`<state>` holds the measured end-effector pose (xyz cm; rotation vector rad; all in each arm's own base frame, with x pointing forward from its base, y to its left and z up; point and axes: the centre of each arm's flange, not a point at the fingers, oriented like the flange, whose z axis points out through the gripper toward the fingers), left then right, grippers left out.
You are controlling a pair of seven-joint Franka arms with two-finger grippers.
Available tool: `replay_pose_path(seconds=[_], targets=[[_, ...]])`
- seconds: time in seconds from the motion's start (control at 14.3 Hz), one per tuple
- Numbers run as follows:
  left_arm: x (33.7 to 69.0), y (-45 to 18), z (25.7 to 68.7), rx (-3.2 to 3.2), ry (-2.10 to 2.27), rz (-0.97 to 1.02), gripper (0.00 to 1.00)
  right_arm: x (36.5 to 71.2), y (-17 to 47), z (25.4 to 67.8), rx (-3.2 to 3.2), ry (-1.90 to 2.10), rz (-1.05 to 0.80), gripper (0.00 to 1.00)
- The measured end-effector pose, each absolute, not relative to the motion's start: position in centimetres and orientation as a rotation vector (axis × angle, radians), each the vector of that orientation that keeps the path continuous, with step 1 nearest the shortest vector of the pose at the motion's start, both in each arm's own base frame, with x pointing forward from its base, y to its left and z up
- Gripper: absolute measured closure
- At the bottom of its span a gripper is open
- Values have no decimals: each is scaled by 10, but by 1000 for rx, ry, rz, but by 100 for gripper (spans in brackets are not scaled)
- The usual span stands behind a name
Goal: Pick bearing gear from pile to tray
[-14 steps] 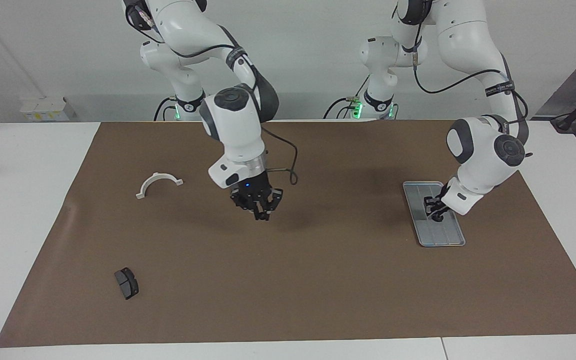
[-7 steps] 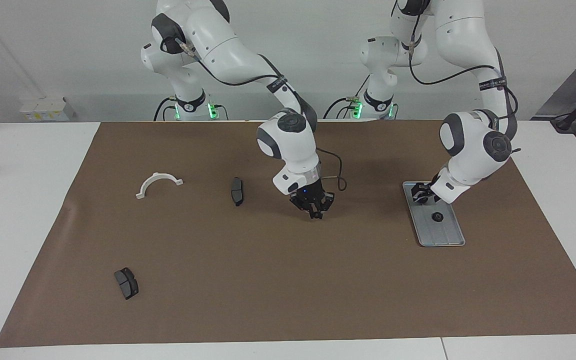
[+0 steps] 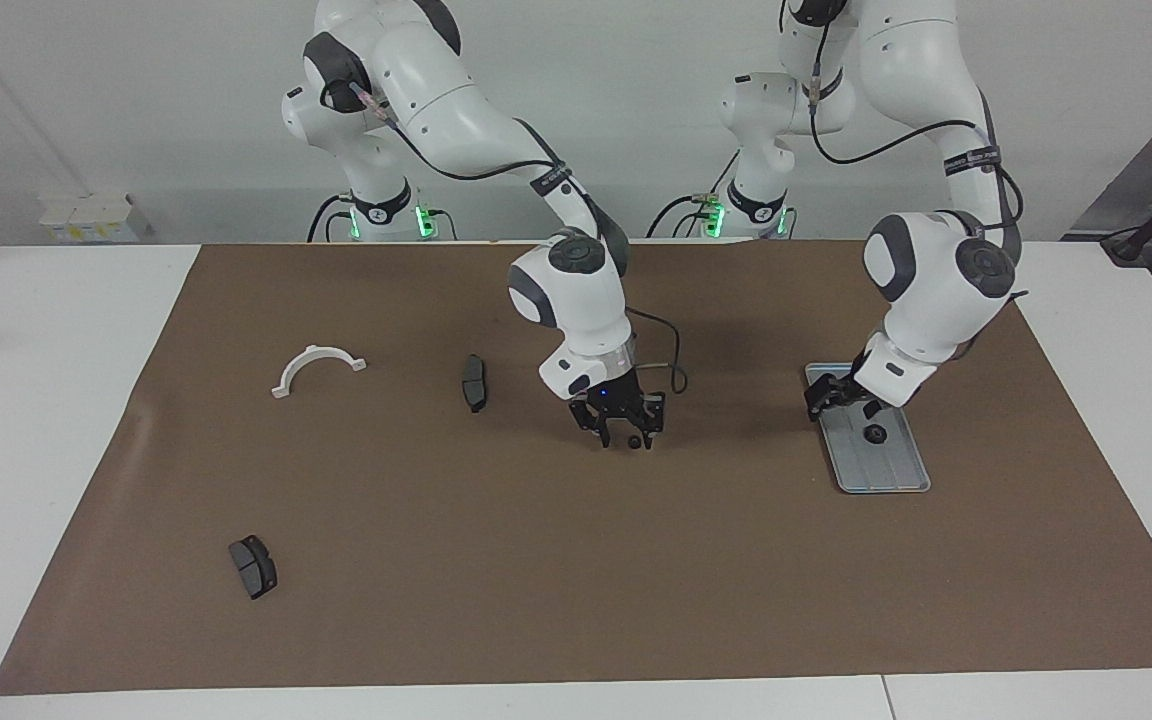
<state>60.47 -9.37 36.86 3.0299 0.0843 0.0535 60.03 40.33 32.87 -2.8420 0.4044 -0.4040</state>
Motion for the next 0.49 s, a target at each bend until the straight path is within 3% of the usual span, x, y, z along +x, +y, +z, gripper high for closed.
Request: replay_pose_path(seconds=[0.14, 0.49], targets=[[601, -159, 373, 3000, 170, 154, 0, 624, 356, 376, -2866, 441, -464, 0], [583, -282, 374, 2964, 102, 251, 0, 662, 200, 462, -2986, 394, -520, 0]])
